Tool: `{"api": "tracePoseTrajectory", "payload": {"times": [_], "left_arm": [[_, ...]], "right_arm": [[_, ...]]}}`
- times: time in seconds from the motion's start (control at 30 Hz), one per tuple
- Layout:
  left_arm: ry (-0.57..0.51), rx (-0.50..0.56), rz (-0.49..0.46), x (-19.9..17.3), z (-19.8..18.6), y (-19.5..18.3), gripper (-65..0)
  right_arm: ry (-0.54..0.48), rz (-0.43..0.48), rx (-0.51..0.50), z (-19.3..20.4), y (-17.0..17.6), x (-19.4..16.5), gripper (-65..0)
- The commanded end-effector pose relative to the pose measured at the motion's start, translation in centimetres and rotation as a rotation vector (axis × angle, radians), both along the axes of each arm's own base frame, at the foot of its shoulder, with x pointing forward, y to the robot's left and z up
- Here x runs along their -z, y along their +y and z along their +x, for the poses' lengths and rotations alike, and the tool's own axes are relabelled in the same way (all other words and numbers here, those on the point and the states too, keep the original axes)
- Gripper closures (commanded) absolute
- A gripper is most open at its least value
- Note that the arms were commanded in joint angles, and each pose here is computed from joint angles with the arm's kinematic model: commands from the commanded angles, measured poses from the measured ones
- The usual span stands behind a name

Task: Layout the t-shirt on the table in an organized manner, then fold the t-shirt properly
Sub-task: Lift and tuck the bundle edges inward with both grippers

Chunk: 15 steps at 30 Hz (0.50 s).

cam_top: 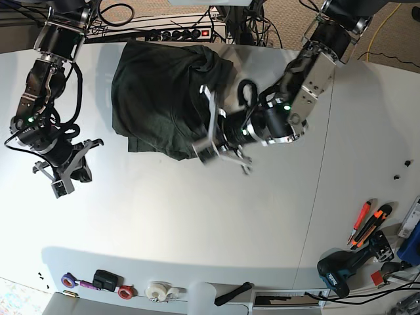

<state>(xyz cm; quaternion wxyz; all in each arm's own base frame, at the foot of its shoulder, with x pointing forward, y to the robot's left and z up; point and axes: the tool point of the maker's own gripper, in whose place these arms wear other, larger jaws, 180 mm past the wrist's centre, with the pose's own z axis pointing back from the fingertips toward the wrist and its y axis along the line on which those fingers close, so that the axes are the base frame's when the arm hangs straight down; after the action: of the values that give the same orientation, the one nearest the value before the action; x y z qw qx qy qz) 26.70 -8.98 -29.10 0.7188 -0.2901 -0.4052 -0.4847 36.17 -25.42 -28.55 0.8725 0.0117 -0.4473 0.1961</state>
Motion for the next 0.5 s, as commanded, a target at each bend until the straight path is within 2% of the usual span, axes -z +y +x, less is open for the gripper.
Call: {"api": "tracePoseTrajectory", "payload": {"times": [0.0, 0.07, 0.17, 0.27, 0.47], "left_arm": [[0.002, 0.073, -0.048, -1.2, -1.1, -0.7, 0.0], [0.058, 0.222, -0.085, -1.3, -4.2, -1.4, 0.0], [0.177, 0.306, -0.101, -0.8, -7.0, -1.5, 0.0], [0.264, 0.355, -0.082, -0.1, -9.0, -1.2, 0.0], [0.350, 0.364, -0.110, 0.9, -11.5, -1.2, 0.0]], "right_arm": [[-0.054, 0.033, -0.023, 0.7, 0.6, -1.6, 0.0], [-0.039, 0.092, -0.044, 0.7, 1.5, -1.2, 0.0], [0.012, 0.175, -0.061, 0.7, 2.5, 0.6, 0.0], [0.108, 0.238, -0.076, 0.6, 3.7, 3.7, 0.0], [0.272, 0.264, -0.121, -0.1, 5.9, 8.6, 0.0]]}}
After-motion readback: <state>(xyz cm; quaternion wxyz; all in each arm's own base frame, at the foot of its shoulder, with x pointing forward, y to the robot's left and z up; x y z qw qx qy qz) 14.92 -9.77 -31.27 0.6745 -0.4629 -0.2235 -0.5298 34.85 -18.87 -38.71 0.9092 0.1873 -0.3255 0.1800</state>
